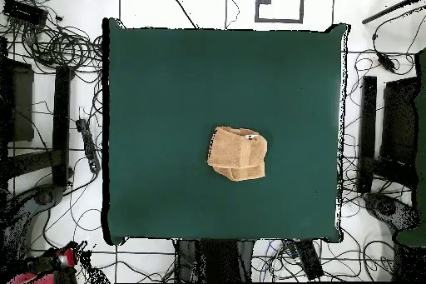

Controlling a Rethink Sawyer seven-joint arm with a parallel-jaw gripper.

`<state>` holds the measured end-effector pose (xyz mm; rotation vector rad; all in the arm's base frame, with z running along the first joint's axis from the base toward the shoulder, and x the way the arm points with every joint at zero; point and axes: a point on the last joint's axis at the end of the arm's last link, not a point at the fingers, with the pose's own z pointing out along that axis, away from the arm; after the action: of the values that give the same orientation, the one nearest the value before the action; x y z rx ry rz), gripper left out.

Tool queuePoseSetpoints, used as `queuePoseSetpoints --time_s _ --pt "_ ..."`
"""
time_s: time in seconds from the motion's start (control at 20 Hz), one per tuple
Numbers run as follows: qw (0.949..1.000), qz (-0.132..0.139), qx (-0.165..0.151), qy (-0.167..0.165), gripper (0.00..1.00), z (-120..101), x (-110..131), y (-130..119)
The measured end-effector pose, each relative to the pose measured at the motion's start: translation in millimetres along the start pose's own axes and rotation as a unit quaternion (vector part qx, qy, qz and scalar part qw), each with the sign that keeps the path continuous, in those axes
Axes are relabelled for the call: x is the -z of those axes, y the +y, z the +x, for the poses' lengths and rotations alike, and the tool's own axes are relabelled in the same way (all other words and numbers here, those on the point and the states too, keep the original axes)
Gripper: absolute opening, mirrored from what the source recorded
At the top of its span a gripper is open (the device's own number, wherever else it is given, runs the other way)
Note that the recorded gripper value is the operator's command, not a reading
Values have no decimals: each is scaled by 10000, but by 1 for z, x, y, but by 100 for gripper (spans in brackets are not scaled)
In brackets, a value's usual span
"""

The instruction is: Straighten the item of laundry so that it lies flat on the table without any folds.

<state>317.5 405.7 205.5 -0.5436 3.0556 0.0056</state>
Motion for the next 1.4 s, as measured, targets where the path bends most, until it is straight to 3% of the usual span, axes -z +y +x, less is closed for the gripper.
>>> queuePoseSetpoints --time_s 1.05,1.4 --pt "10000 -26 -22 -35 100 -1 4 2" --pt "9998 73 -33 163 100 6 -15 0"
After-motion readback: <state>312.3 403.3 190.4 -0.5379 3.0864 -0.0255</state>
